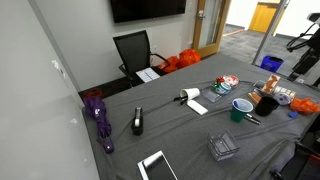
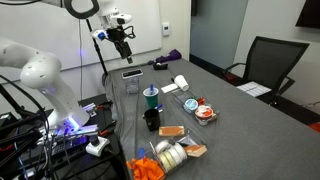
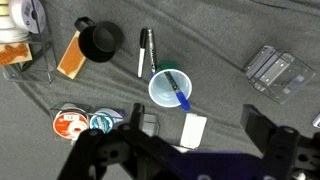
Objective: Move the marker from the cup to the tray
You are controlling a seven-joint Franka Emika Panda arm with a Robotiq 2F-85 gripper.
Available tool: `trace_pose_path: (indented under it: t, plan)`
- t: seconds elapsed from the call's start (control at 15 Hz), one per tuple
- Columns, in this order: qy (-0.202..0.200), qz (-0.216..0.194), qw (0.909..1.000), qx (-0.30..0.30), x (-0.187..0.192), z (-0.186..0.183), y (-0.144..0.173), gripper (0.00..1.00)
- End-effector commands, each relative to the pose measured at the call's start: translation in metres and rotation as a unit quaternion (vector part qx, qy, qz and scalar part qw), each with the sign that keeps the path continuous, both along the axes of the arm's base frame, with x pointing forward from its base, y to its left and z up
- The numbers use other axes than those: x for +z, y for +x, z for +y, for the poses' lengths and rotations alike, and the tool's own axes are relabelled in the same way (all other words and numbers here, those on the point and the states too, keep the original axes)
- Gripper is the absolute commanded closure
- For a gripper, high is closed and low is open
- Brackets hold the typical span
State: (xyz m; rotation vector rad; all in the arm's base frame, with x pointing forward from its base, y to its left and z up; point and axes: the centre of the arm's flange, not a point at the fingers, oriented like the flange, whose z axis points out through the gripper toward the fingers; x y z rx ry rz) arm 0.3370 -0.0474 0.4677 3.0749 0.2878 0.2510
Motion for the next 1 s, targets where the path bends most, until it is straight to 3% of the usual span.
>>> trace_pose_path:
  t: [0.0,0.53,0.93]
  plan:
    - [0.0,0.0,1.0,0.0,0.0,0.0,0.0,0.0]
    - [0.003,-0.004,1.0,0.007,-0.002,-0.001,0.002,0.0]
    - [0.02,-0.03,0.9931,0.111,-0.022,-0.023,0.035,0.0]
